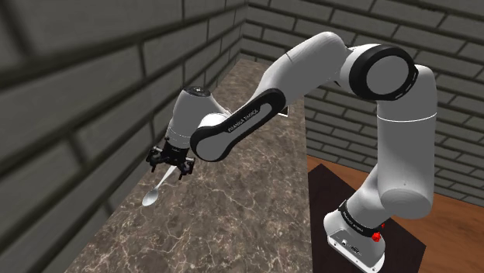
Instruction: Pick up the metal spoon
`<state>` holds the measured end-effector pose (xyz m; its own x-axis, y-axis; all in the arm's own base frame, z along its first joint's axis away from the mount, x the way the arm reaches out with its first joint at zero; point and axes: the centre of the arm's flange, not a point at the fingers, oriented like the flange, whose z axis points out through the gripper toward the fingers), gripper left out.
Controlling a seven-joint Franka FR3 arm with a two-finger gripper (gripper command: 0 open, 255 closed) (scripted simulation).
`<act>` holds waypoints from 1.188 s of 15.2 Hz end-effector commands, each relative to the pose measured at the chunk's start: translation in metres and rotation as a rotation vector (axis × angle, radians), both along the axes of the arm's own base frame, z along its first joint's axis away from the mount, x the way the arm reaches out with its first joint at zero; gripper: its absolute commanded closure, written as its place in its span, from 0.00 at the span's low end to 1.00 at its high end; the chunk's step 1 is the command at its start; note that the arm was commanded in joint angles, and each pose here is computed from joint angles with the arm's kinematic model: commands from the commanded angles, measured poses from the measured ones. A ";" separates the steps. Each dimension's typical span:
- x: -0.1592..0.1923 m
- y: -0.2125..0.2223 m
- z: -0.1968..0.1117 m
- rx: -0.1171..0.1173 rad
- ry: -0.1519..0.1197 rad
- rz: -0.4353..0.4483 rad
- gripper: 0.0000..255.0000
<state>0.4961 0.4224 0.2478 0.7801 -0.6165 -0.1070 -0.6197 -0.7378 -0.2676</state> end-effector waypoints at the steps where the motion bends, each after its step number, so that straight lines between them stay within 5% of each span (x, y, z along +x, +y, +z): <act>1: 0.000 0.000 -0.002 0.000 0.000 0.000 1.00; 10: 0.000 0.000 -0.002 0.000 0.000 0.000 1.00; 18: 0.000 0.000 0.041 0.000 0.000 0.000 1.00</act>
<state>0.4961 0.4223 0.2822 0.7799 -0.6168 -0.1067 -0.6199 -0.7374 -0.2683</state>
